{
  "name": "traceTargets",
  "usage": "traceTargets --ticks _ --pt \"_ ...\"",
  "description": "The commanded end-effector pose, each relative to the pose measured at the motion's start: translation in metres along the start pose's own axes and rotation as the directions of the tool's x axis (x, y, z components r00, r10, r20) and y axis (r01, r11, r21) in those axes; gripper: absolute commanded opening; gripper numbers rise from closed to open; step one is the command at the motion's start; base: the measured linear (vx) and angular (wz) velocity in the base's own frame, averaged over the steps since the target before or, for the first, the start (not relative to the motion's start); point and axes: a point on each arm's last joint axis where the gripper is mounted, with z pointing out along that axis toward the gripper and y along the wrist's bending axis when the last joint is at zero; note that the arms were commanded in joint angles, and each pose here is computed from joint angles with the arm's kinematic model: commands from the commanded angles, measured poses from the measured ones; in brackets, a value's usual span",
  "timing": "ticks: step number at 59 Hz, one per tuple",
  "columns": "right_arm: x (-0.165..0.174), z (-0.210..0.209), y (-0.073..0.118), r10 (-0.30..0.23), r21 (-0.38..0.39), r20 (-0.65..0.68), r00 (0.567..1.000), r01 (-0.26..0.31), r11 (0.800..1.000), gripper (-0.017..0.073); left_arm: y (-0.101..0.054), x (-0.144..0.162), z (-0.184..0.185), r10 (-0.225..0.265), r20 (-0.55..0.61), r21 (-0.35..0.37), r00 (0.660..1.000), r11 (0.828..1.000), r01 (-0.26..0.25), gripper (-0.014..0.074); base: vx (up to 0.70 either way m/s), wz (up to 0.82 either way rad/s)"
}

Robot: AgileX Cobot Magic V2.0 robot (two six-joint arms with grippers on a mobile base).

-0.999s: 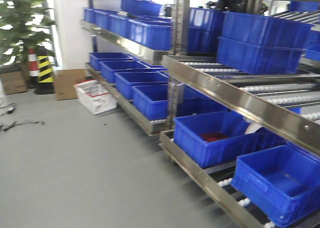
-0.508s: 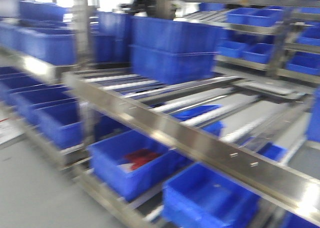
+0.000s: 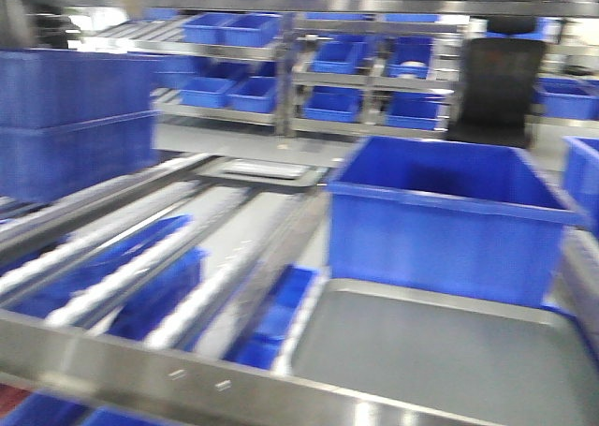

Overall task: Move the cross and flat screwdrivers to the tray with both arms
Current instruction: 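Drive along the blue-bin shelves to the grey metal tray, then stop in front of the tray and lower both arms toward it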

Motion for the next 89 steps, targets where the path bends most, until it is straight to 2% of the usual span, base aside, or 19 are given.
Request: traceTargets --ticks 1,30,89 --pt "-0.0166 -0.0044 -0.0009 -0.002 0.012 0.124 0.992 0.0 1.0 -0.0008 0.0001 -0.0173 -0.004 -0.01 0.121 -0.005 0.993 1.0 0.011 0.0003 0.18 -0.63" --pt "-0.0166 -0.0044 -0.0009 -0.002 0.012 0.124 0.992 0.0 1.0 -0.0008 0.0001 -0.0173 -0.004 -0.01 0.121 -0.005 0.993 1.0 0.011 0.0003 0.11 -0.41" --pt "-0.0185 -0.0047 -0.0012 -0.002 0.015 0.145 0.989 0.0 1.0 -0.0008 0.0001 -0.0172 -0.0037 -0.01 0.121 -0.005 0.993 1.0 0.011 0.0003 0.01 -0.01"
